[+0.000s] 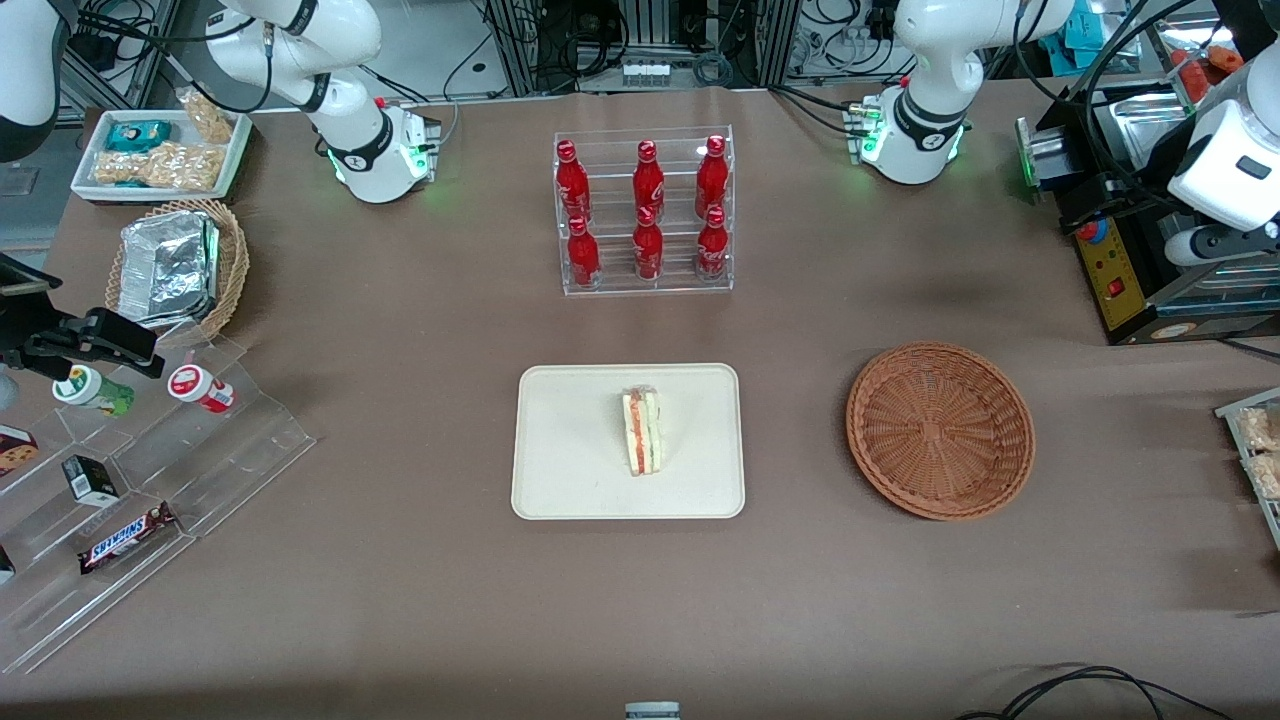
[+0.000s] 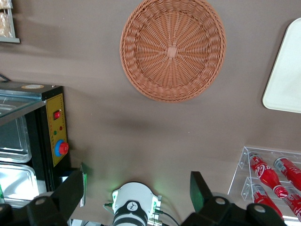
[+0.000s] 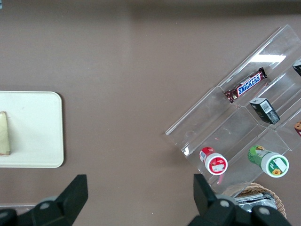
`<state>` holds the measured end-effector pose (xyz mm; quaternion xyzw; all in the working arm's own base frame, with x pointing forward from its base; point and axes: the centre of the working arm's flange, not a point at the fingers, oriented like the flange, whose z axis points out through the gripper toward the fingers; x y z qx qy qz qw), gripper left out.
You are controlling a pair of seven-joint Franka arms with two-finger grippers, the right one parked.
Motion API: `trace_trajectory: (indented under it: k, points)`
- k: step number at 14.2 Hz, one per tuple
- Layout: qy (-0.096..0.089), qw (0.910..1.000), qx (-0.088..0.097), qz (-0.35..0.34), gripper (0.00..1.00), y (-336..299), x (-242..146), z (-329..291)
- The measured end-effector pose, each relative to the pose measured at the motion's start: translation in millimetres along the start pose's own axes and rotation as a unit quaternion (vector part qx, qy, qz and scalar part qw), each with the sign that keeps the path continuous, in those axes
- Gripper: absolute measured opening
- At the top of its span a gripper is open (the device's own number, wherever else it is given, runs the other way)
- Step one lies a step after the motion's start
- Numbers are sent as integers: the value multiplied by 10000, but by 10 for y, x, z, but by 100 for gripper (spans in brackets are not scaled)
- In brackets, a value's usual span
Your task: Place sandwich from basket to tray
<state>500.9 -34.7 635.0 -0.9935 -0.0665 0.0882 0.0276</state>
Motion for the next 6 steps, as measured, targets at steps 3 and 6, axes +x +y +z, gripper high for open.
trace_trajectory:
  k: [3, 6]
  points:
    - [135, 9999, -44, 1, 100, 5, 30, -45]
    - [274, 9996, -90, 4, 100, 13, 110, -85]
